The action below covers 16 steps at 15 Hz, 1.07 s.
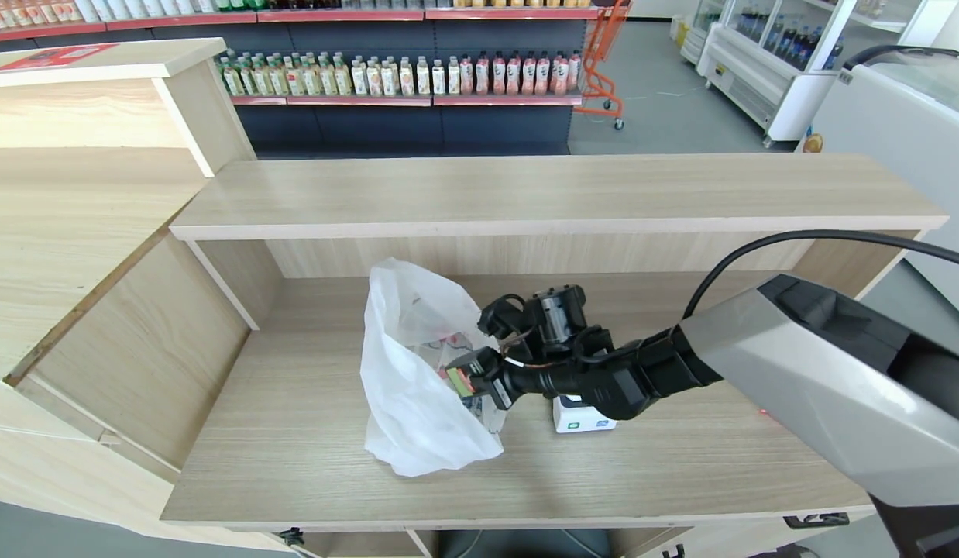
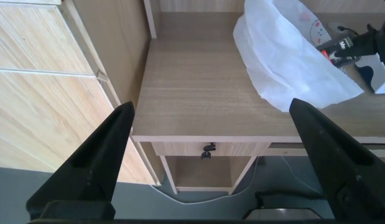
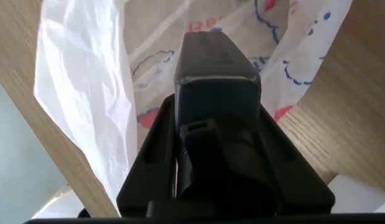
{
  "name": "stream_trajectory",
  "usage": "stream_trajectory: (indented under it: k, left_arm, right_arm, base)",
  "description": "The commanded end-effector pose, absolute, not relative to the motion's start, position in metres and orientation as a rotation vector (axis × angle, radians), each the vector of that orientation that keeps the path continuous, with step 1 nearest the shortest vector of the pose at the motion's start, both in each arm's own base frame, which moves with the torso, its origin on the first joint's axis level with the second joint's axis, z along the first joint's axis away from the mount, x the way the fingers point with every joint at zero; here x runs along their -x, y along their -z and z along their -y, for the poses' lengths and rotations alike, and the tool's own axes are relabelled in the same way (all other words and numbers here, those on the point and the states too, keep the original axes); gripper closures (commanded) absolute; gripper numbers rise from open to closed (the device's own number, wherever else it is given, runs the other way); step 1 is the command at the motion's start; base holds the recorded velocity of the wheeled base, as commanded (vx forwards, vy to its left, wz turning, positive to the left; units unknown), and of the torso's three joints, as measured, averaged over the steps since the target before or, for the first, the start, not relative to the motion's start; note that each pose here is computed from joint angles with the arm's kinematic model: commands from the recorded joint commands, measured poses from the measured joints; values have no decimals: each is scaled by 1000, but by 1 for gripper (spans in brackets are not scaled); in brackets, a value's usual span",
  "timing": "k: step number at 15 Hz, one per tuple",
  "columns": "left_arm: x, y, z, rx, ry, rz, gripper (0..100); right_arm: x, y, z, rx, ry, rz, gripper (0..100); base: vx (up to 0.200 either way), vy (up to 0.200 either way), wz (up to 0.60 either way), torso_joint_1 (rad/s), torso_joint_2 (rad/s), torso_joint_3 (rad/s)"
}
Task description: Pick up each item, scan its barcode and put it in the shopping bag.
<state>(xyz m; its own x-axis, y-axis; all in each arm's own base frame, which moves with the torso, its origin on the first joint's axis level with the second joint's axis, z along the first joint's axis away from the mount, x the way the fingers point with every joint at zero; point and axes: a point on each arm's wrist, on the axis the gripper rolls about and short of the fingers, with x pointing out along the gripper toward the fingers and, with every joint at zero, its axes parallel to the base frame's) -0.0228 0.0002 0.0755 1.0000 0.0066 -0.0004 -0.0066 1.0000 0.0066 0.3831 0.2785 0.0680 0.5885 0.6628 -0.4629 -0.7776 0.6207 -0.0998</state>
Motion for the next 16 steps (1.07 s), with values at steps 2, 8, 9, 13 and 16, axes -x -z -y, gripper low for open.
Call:
stream_trajectory:
  k: [2, 8, 9, 13, 16]
  left_arm:
    - [23, -75, 0, -6, -6, 0, 0]
    - [23, -75, 0, -8, -8, 0, 0]
    - [23, -75, 0, -6, -6, 0, 0]
    - [23, -75, 0, -6, -6, 0, 0]
    - [23, -75, 0, -8, -6, 0, 0]
  right_arm:
    - [-385, -71, -292, 256, -867, -359, 100]
    - [-387, -62, -295, 257, -870, -347, 0]
    - [-386, -64, -298, 243, -876, -336, 0]
    - [-387, -77, -296, 130, -852, -335, 0]
    - [-385, -97, -276, -23, -794, -385, 0]
  base:
    - [0, 0, 0, 0, 0, 0]
    - [0, 0, 0, 0, 0, 0]
    - [0, 0, 0, 0, 0, 0]
    - [0, 0, 0, 0, 0, 0]
    - [0, 0, 0, 0, 0, 0]
